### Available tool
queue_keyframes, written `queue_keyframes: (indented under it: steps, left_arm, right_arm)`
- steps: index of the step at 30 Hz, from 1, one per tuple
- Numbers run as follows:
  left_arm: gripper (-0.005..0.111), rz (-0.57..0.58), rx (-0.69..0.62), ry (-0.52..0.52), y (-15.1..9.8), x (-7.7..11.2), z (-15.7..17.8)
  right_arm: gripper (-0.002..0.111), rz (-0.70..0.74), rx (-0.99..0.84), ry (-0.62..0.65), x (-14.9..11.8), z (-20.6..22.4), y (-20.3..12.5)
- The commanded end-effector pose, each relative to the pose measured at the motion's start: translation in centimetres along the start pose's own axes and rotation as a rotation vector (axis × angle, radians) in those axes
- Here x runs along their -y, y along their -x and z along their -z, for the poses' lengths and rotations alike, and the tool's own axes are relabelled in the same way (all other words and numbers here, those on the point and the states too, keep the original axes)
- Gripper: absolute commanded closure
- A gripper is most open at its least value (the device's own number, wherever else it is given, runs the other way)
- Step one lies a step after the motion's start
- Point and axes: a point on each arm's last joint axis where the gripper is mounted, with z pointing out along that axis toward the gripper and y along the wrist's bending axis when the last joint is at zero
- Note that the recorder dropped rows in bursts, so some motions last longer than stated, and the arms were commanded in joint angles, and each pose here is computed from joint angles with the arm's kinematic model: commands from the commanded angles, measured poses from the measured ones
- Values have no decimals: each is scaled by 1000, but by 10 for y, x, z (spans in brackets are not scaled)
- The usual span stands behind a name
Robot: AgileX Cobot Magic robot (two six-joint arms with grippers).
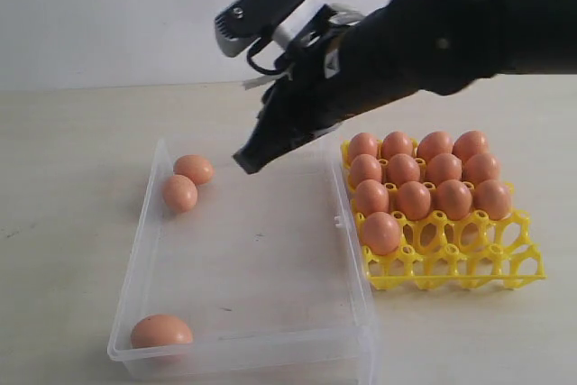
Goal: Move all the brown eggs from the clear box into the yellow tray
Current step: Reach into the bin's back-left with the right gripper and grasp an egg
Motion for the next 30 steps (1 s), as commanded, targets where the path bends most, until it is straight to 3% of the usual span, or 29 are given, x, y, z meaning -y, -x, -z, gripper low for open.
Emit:
queue_keyframes:
  steps: [1,4,7,13,18,23,30]
  left_arm:
    - [107,4,19,0,2,0,1]
    - [107,4,19,0,2,0,1]
    - [107,4,19,0,2,0,1]
    - [107,4,19,0,2,0,1]
    - [107,4,19,0,2,0,1]
    - [107,4,19,0,2,0,1]
    - [107,4,19,0,2,0,1]
  right_arm:
    - [72,-157,-19,56,-5,-48,15]
    - [59,-320,-72,115,-10,-82,20]
    - [57,-409,-133,184,-15,-110,29]
    - [57,-490,-352,288,-26,-160,28]
    - [41,-499,-371,299,-25,-180,36]
    - [41,-429,-349,199,-12,-184,38]
    - [44,-512,-348,251,-15,-200,30]
